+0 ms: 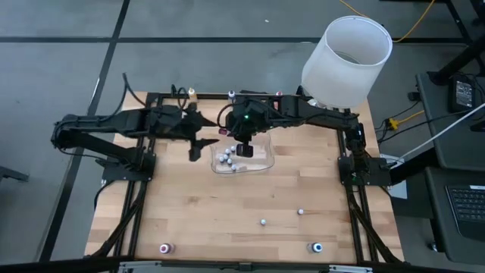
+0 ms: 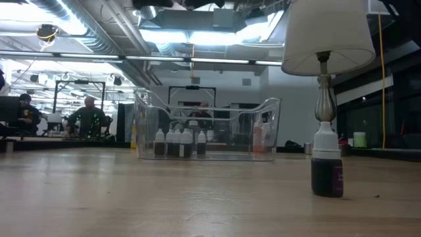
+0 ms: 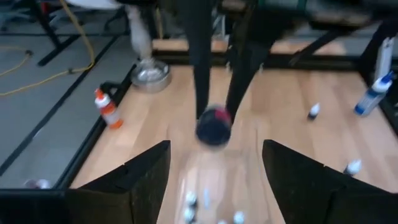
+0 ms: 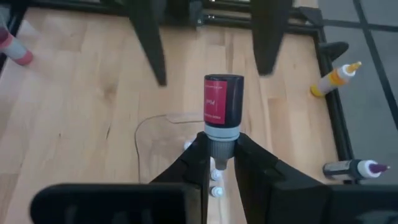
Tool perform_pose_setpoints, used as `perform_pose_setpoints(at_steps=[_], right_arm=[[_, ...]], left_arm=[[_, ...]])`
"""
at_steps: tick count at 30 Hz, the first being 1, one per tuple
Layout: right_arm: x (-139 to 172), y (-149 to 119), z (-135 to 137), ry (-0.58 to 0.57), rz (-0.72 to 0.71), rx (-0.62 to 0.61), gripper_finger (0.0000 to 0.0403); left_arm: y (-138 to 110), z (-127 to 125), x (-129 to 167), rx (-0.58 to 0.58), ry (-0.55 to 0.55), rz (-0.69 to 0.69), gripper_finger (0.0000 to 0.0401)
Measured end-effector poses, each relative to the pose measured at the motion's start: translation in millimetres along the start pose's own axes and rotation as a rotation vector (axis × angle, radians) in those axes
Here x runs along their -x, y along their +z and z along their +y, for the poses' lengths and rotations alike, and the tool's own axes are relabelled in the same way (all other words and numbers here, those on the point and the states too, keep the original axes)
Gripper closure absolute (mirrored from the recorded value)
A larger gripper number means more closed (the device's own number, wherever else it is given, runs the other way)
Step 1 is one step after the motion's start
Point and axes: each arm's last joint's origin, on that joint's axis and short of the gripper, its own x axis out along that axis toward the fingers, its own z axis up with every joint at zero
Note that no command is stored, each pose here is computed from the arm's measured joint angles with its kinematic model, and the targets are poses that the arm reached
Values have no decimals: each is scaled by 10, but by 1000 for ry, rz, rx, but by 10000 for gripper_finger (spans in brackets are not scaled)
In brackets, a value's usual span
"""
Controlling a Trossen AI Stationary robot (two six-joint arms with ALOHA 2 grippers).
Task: Pick & Place food coloring
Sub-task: Put the pink food coloring bottle into the transparent bin
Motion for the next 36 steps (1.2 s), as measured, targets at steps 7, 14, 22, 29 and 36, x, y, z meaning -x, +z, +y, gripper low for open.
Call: perform_pose_setpoints(at_steps=[7,14,22,29,36], right_arm=[[-9,-33,-38,-3,29,26,341],[-10,-33,-38,-3,29,33,341],[-10,-33,-37,-2,29,33,341],[-12,-33,-37,-3,29,33,341],[-12,-31,-37,-3,27,30,341]], left_arm=[[71,17,-110,17,-46,-64,176],[70,16,-111,41,-49,-63,208],[60,16,-112,42,-48,-52,221],[18,10,-177,31,-36,-9,221],[22,9,-183,29,-36,-13,223]])
